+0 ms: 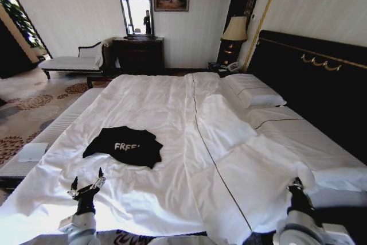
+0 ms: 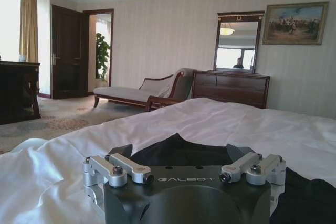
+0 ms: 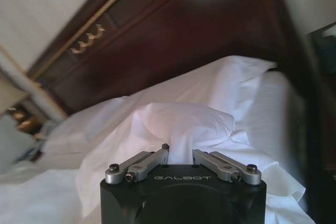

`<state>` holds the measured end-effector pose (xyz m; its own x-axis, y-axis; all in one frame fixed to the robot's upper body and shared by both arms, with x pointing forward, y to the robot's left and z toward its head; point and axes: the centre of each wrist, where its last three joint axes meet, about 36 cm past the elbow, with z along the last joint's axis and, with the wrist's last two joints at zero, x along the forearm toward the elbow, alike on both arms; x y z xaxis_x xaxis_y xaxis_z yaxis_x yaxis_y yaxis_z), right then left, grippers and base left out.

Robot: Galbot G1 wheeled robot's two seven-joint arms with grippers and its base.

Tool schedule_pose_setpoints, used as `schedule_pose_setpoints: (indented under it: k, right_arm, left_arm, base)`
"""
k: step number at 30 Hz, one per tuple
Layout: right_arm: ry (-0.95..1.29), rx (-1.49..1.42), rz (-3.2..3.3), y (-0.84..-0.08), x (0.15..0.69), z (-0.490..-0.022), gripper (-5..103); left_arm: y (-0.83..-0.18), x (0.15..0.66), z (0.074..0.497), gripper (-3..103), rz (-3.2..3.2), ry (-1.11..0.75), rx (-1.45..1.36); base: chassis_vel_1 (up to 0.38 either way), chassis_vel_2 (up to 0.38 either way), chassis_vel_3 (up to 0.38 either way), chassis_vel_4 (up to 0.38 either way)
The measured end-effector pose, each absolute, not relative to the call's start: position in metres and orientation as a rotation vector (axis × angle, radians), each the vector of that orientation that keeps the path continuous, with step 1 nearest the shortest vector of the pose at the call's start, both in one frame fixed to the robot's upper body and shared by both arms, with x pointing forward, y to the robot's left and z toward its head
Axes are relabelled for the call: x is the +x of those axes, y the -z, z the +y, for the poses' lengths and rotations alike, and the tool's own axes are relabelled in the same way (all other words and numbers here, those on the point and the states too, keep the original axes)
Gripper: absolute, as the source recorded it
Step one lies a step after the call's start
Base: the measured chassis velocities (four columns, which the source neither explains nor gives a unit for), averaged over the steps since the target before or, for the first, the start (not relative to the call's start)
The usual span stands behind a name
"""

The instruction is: Fold the clothes on the bed.

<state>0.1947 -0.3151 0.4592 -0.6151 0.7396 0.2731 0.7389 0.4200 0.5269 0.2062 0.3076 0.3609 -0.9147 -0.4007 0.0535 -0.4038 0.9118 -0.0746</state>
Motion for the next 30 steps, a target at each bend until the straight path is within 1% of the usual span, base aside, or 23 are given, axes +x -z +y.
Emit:
schedule_pose_setpoints:
  k: [3,4,8,14,19,23,30]
  right_arm:
    - [-0.969,1.535,2.627,-0.472,0.189,-0.311,0]
    - [-0.969,1.535,2.627,-0.472,0.189,-0.311,0]
    - [-0.871,1.701,2.609,-0.473,0.183,-0.305,0]
    - [-0.798,1.809,2.615,-0.468,0.173,-0.312,0]
    - [-0.761,1.902,2.639,-0.438,0.165,-0.332,0]
    - [-0.744,2.001,2.639,-0.390,0.159,-0.348,0]
    - [-0.726,2.082,2.650,-0.343,0.156,-0.354,0]
  left_arm:
    - [-0.358,0.205,0.309,100,-3.030,-0.130,0.653]
    - [-0.358,0.205,0.309,100,-3.030,-0.130,0.653]
    - [-0.355,0.204,0.308,100,-3.028,-0.140,0.674]
    - [-0.352,0.205,0.307,100,-3.028,-0.154,0.694]
    - [-0.351,0.207,0.308,100,-3.026,-0.165,0.708]
    - [-0.353,0.207,0.310,100,-3.029,-0.165,0.713]
    - [-0.354,0.204,0.312,100,-3.024,-0.158,0.715]
  base:
    - [0.000,0.000,0.000,0.000]
    - [0.000,0.000,0.000,0.000]
    - [0.000,0.000,0.000,0.000]
    - [0.000,0.000,0.000,0.000]
    - [0.000,0.000,0.000,0.000]
    - [0.000,0.000,0.000,0.000]
    - [0.000,0.000,0.000,0.000]
